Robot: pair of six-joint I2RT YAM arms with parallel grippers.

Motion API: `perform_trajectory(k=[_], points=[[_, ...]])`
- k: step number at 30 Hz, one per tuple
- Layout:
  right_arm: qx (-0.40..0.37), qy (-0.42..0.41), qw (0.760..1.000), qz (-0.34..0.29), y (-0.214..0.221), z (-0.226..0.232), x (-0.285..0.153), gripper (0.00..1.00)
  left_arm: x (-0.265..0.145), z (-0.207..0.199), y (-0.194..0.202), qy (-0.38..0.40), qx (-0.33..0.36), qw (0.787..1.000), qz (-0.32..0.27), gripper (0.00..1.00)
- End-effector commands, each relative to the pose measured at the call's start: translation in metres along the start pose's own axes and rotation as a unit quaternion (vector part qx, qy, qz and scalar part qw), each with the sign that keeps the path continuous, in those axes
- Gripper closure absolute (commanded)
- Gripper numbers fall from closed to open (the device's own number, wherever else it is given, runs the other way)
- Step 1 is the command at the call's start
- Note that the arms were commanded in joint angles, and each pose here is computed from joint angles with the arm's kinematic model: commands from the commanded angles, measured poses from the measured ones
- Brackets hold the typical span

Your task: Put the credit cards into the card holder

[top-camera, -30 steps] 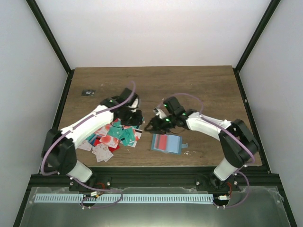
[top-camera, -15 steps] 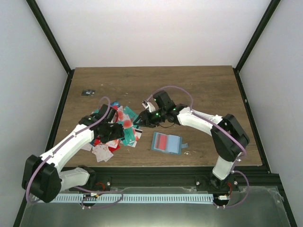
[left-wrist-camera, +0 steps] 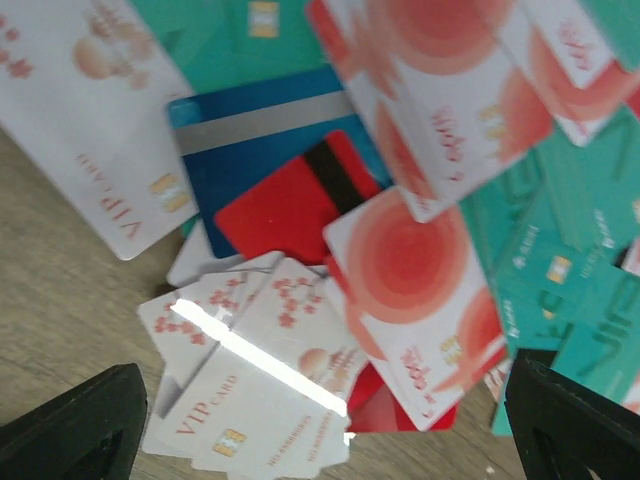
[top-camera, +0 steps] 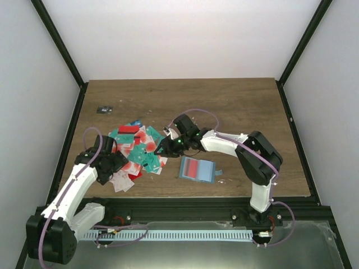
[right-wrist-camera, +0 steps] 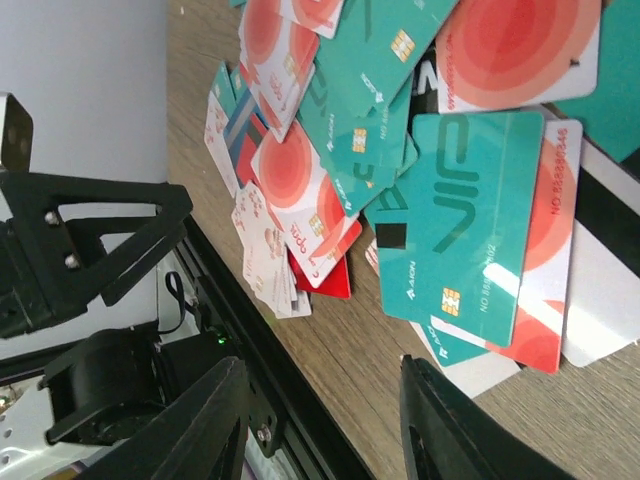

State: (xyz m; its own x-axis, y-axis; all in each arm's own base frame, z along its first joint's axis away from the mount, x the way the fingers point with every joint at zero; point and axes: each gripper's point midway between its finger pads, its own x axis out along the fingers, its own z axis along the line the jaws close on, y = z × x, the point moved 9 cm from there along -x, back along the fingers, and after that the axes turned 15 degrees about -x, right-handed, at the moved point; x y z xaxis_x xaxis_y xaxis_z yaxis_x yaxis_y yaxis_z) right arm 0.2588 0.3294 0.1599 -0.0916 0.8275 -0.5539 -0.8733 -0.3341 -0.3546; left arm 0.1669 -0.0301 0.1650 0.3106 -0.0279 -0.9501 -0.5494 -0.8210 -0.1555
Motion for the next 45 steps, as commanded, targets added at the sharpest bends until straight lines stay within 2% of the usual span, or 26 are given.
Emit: perform_trajectory(k=[1, 8, 16, 24, 28, 30, 32, 35, 37, 40, 45], points=[[-0.006, -0.008, 1.000, -0.005, 0.006, 0.004, -0.002, 0.56, 0.013, 0.016, -0.003, -0.009, -0.066, 0.998, -0.006, 0.00], [-0.009, 0.002, 1.000, -0.003, 0.019, 0.000, -0.010, 0.56, 0.051, 0.021, 0.007, 0.000, -0.064, 0.996, 0.060, 0.00], [-0.001, 0.018, 1.000, -0.012, 0.028, -0.012, -0.024, 0.57, 0.067, 0.010, 0.025, 0.034, -0.047, 0.990, 0.127, 0.08], [0.011, 0.024, 1.000, -0.017, 0.036, -0.025, -0.029, 0.57, 0.075, -0.016, 0.060, 0.058, 0.011, 0.982, 0.179, 0.16], [0.014, 0.022, 0.999, -0.020, 0.035, -0.027, -0.030, 0.57, 0.075, -0.043, 0.079, 0.082, 0.071, 0.970, 0.217, 0.19], [0.011, 0.013, 1.000, -0.021, 0.033, -0.026, -0.030, 0.57, 0.065, -0.058, 0.081, 0.096, 0.103, 0.967, 0.211, 0.20], [0.005, -0.007, 1.000, -0.019, 0.029, -0.022, -0.028, 0.57, 0.049, -0.063, 0.074, 0.091, 0.115, 0.973, 0.178, 0.20], [-0.004, -0.024, 1.000, -0.020, 0.022, -0.019, -0.024, 0.56, 0.026, -0.061, 0.058, 0.076, 0.115, 0.984, 0.116, 0.22], [-0.008, -0.028, 0.999, -0.019, 0.018, -0.020, -0.019, 0.55, 0.022, -0.055, 0.050, 0.062, 0.107, 0.988, 0.096, 0.25], [-0.013, -0.033, 0.999, -0.013, 0.010, -0.024, -0.009, 0.54, 0.029, -0.045, 0.044, 0.063, 0.092, 0.989, 0.099, 0.35], [-0.015, -0.036, 0.999, 0.005, 0.001, -0.034, 0.010, 0.54, 0.044, -0.048, 0.053, 0.103, 0.093, 0.979, 0.148, 0.52]])
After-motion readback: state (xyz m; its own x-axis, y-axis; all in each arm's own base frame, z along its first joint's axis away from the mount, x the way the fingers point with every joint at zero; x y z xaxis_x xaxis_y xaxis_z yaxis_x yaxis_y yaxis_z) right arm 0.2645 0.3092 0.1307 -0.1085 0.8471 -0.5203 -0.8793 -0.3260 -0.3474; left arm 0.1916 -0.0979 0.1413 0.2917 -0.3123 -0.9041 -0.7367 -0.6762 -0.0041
